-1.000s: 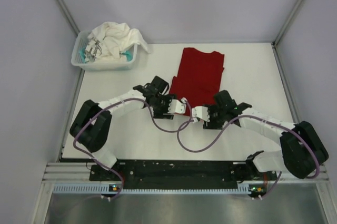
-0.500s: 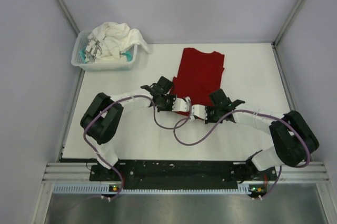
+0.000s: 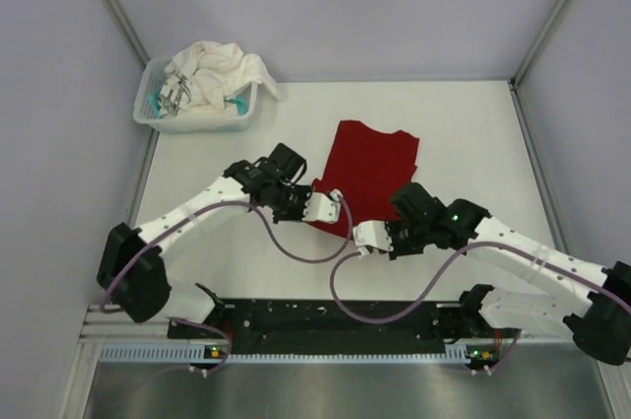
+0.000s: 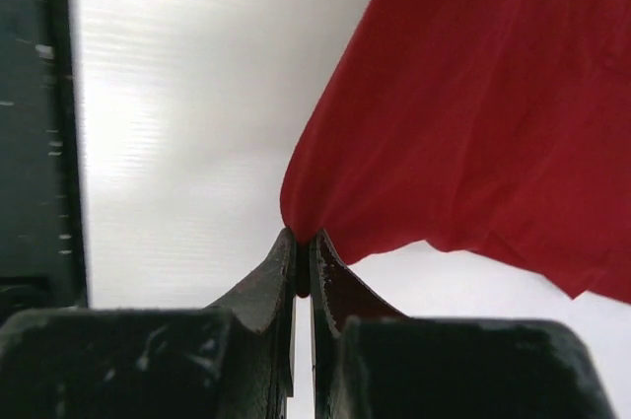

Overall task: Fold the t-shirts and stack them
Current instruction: Fold the long partially folded tshirt into a neat square

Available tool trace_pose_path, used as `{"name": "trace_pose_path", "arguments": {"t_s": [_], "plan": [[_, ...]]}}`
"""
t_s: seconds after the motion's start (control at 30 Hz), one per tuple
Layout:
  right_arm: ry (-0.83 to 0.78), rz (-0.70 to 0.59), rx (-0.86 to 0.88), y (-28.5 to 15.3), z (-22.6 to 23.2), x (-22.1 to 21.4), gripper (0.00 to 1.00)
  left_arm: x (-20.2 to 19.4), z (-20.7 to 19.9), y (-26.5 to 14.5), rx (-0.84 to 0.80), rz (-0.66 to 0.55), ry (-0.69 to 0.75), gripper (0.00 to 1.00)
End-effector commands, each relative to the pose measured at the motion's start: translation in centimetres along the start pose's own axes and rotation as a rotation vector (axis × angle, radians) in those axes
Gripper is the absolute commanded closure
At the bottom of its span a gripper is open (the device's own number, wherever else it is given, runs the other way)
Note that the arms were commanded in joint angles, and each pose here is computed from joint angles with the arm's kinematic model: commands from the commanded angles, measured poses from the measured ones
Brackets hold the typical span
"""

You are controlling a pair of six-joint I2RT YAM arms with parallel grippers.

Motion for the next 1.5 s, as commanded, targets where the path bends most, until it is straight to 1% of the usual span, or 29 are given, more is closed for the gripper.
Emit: {"name": "trace_pose_path", "arguments": {"t_s": [0.0,0.1,0.17,0.23,0.3,0.37,0.47,0.57,0.6,0.73,0.87,0.97,1.07,1.3,1.4,1.47], "plan": [[0.017,-0.042,0.175,-3.9,5.3,1.8,1.0,0.3,-7.0,-4.3,-0.179,-0.045,0.013,1.0],[0.024,-0.114,0.242,-5.4,7.1,3.8,1.0,1.0,-9.2,-6.9,-0.232,-0.084,0.003,1.0],[0.002,-0.177,0.241,-6.2,7.1,4.8,1.0,1.6,-10.1,-7.9,-0.262,-0.108,-0.014,1.0],[-0.03,-0.214,0.178,-6.8,6.2,5.4,1.0,2.1,-10.1,-8.3,-0.267,-0.118,-0.053,1.0],[-0.02,-0.248,0.075,-7.6,4.2,6.1,1.0,2.6,-9.1,-8.5,-0.24,-0.109,-0.096,1.0],[0.053,-0.267,-0.018,-8.2,1.6,6.6,1.0,3.0,-7.2,-8.8,-0.187,-0.111,-0.162,1.0],[0.173,-0.283,-0.147,-8.9,-3.0,6.3,1.0,3.4,-2.9,-9.6,-0.083,-0.15,-0.284,1.0],[0.282,-0.298,-0.258,-8.8,-7.2,5.1,1.0,3.0,1.6,-9.2,0.014,-0.174,-0.384,1.0],[0.327,-0.297,-0.292,-8.7,-8.7,4.2,1.0,2.9,2.7,-9.0,0.022,-0.174,-0.404,1.0],[0.417,-0.298,-0.376,-8.2,-13.1,2.1,1.0,3.0,7.0,-8.0,0.071,-0.169,-0.488,1.0],[0.479,-0.293,-0.377,-6.8,-16.0,0.6,1.0,2.2,11.6,-7.1,0.147,-0.142,-0.569,1.0],[0.525,-0.267,-0.404,-6.1,-18.1,-0.8,1.0,0.8,14.1,-6.4,0.19,-0.103,-0.645,1.0],[0.595,-0.24,-0.447,-5.6,-20.4,-1.9,1.0,-0.2,16.2,-5.4,0.224,-0.089,-0.714,1.0],[0.702,-0.128,-0.444,-2.2,-23.2,-4.8,1.0,-1.5,19.8,-2.2,0.295,-0.086,-0.767,0.98],[0.742,-0.055,-0.489,-1.7,-24.0,-6.3,1.0,-2.1,21.2,-1.2,0.329,-0.076,-0.773,0.98],[0.751,-0.05,-0.498,-0.9,-24.5,-6.7,1.0,-2.2,22.1,-0.6,0.353,-0.085,-0.769,0.97]]}}
Point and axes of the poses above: each gripper's point midway between its finger pads, its own y axis out along the fingers, its own z axis along the line the jaws close on, x = y × z, the point moved 2 cm from there along -y, back along the fingers
